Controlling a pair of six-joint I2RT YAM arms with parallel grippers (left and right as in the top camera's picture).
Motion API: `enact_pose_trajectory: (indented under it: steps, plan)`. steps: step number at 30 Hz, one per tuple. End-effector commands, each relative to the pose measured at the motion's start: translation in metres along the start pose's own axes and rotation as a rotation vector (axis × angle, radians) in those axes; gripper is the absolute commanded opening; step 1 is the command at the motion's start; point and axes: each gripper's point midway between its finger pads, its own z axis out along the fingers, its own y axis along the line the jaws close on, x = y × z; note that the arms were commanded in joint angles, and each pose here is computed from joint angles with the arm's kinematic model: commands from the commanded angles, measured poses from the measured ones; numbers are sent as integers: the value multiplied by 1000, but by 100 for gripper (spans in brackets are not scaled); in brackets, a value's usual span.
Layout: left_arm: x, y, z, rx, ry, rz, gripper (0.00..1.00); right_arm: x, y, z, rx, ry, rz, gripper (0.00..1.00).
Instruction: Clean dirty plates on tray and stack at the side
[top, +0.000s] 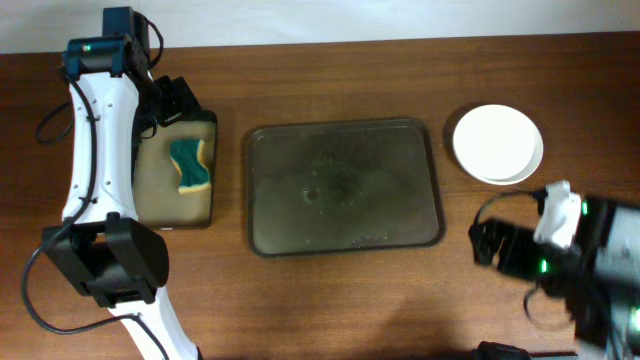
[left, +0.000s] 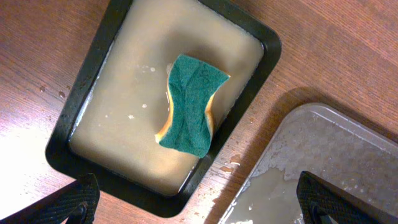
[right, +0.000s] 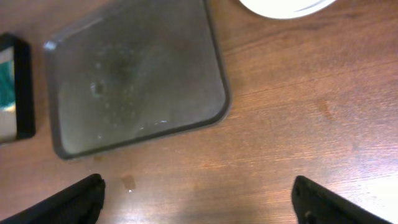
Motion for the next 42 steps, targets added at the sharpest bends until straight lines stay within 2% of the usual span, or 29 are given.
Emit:
enact_pose_trajectory:
  steps: [1,5,12,15,19,24,29,42]
  plan:
    - [-3,1,-8,14,-16,-1,99,10,8,-24,-20,-119,-55,98]
    - [-3,1,-8,14,-16,-1,99,17,14,-44,-35,-221,-89,98]
    - [-3,1,-8,14,-16,-1,99,18,14,-45,-36,-225,-92,98]
    - [-3,1,-8,14,-16,-1,99,19,20,-47,-67,-283,-155,98]
    - [-3,0,-8,14,-16,-1,99,22,43,-45,-195,-500,-431,98]
    - [-3,1,-8,13,-16,-3,99,21,54,-30,-294,-778,-561,98]
    - [-3,2,-8,13,-16,-3,99,7,57,5,-331,-859,-599,98]
    - [-3,2,-8,13,-16,-3,99,-9,10,77,-130,-964,-499,98]
